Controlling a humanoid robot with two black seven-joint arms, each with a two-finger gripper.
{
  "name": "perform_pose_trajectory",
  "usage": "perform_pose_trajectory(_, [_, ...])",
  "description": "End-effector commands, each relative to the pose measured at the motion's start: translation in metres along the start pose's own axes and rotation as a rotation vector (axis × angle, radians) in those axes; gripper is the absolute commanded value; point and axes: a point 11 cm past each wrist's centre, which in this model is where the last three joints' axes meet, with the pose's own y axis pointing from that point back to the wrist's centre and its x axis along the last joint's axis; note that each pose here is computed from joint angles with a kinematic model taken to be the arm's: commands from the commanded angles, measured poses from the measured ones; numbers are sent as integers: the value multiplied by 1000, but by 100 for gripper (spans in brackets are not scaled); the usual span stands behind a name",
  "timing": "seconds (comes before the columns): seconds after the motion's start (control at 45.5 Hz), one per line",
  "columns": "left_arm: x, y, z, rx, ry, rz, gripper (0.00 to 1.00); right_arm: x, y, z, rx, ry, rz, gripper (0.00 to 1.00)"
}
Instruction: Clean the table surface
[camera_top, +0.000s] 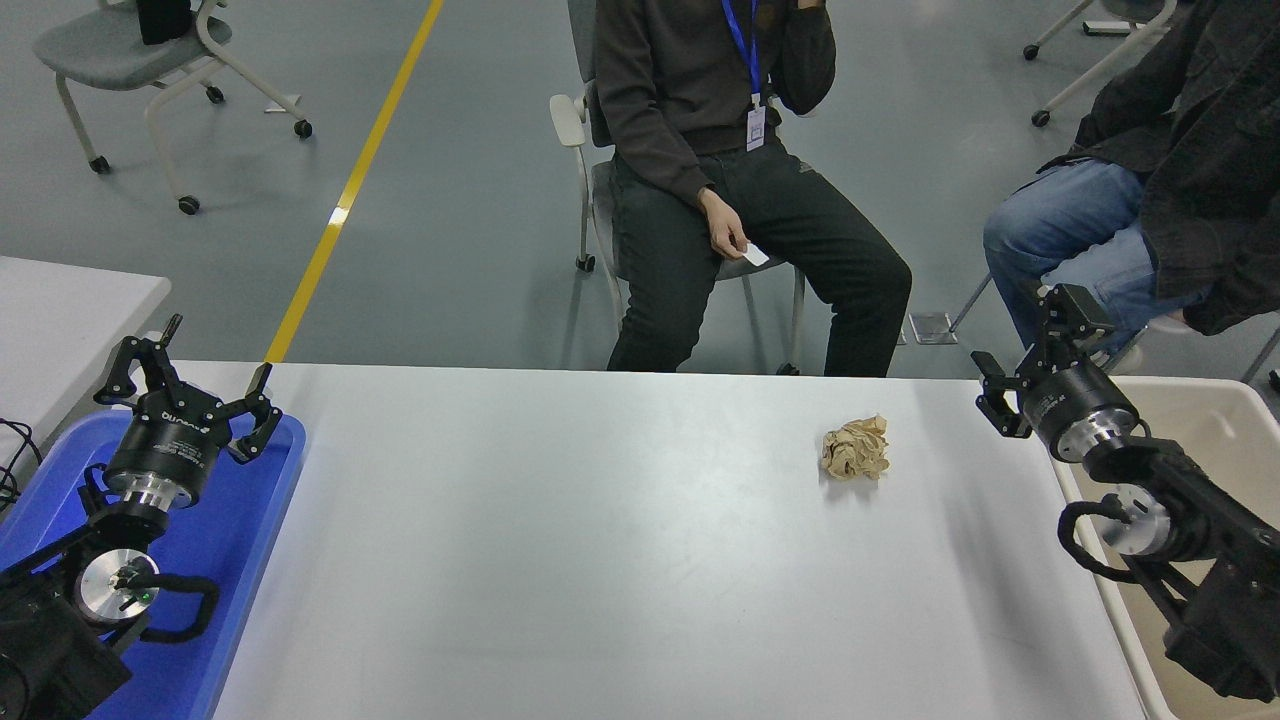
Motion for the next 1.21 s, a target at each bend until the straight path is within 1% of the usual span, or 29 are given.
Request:
perform_pose_trajectory(0.0, [0, 0, 0, 0, 0, 0, 100, 9, -1, 10, 41, -14, 55, 100])
perform_pose_trajectory(0.154, [0, 0, 0, 0, 0, 0, 100, 4, 3, 22, 62, -44, 67, 100])
perform_pose_trajectory(0.44, [0, 0, 0, 1, 1, -1, 100, -14, 4, 47, 52, -99, 87, 100])
perform_pose_trajectory(0.593, [0, 0, 0, 0, 0, 0, 100, -12, 6, 53, 35, -92, 97, 100])
perform_pose_trajectory(0.791, [0, 0, 0, 1, 1, -1, 100, -4, 7, 56, 27, -83, 120, 100])
perform_pose_trajectory(1.187, [0, 0, 0, 0, 0, 0, 100, -10, 6, 57, 10, -54, 89, 100])
